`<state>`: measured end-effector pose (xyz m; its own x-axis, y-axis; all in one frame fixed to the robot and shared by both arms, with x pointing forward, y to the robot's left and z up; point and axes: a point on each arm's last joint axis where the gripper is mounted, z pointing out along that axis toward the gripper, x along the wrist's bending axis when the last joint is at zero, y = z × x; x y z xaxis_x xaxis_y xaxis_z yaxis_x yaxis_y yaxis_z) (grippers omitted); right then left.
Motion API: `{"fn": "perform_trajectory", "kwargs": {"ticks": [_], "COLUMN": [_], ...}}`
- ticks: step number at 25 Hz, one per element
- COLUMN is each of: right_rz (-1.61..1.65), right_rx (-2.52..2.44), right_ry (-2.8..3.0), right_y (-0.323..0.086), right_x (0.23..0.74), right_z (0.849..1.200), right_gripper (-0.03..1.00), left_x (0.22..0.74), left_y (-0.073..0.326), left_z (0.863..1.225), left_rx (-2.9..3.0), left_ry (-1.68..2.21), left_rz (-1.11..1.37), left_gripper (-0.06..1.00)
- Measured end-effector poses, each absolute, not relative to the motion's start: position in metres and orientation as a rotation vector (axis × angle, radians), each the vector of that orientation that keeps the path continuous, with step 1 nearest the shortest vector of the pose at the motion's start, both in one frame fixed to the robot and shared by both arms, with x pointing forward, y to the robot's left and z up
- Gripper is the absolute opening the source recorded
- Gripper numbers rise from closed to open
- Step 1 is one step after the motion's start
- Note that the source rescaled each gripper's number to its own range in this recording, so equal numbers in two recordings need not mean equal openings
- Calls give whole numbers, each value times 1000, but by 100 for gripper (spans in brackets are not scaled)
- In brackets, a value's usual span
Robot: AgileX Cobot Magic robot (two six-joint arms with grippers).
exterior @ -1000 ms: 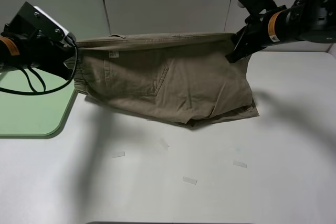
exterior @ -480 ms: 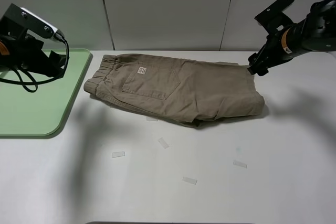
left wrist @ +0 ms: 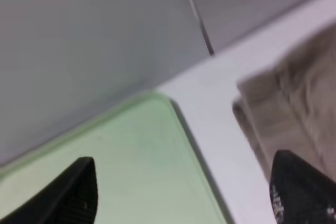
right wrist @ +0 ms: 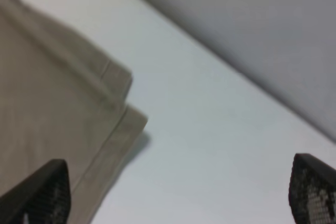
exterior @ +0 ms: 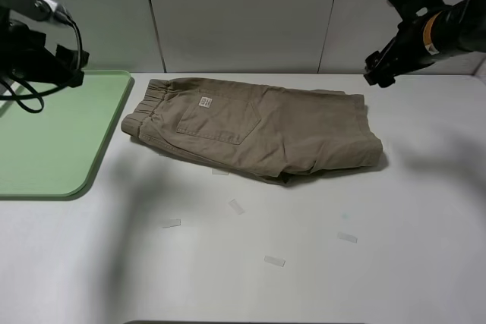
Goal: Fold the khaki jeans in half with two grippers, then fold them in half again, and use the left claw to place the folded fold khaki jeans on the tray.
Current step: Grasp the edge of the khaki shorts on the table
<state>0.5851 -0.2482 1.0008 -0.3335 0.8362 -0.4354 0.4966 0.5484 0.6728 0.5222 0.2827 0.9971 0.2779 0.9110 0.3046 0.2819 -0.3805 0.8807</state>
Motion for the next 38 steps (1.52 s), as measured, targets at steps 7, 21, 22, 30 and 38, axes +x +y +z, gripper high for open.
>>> {"fn": "perform_trajectory", "kwargs": {"ticks": [7,21,22,30,38], "right_rz": [695,967,978,1061,1070], "right_rx": [1046,1001,1001,1019,1002], "right_ry": [1842,1536,1524,1443,1408], "right_y": [-250,-260,-260,-264,-267], "right_x": [563,498,494,475,463], "right_z": [1058,1153,1156,1174,1183], "right_gripper": [91,91,91,91,91], "left_x": [490,344,330,264,253], "left_y": [283,295,296,308,314], "left_z": [1063,1162,1166,1157,1131], "left_rx": [1569,1146,1111,1034,1094], "left_ry": [997,870,848,977,1244], "left_rz": [1225,1444,1464,1477,1309], "left_gripper": [68,72,72,78,99]}}
